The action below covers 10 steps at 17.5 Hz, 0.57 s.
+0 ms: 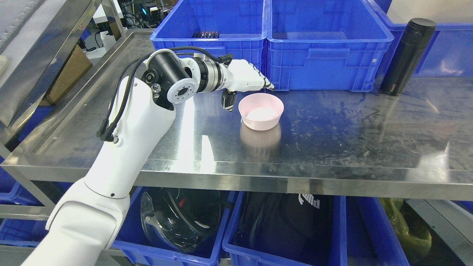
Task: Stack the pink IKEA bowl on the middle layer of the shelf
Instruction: 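Raise the left hand and move it over the pink bowl, then lower the left hand and grip the pink bowl's rim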
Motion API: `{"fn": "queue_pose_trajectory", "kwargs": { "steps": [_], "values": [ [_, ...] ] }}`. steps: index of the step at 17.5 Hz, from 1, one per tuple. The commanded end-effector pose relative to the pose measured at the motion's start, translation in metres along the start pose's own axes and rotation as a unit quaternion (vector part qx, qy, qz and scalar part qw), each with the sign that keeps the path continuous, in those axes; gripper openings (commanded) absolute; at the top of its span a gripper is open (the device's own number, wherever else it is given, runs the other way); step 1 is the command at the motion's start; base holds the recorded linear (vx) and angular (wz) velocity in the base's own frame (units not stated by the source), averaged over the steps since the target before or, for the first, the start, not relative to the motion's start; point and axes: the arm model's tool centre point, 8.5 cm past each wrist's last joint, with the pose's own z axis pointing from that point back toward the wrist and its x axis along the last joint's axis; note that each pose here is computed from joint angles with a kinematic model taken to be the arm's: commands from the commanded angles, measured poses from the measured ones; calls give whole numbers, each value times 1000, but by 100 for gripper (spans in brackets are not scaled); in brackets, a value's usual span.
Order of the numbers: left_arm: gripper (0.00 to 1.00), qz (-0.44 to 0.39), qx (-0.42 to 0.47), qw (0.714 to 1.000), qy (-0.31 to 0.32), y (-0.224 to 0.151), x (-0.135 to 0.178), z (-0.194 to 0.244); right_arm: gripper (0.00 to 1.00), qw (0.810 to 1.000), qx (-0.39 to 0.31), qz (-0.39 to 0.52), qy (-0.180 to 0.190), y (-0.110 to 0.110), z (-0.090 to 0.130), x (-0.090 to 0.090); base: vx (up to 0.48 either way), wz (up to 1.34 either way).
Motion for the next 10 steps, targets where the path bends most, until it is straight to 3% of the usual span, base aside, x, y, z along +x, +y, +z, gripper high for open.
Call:
{"fn": "queue_pose_trajectory", "kwargs": {
  "steps": [1,10],
  "values": [
    [100,7,-61,998,-27,-29,20,-38,100,1000,-9,1,-7,-11,0,3,0,0],
    [91,49,-77,994,-54,-25,37,-72,100,1000,-9,1,-7,-11,0,3,0,0]
  ]
}}
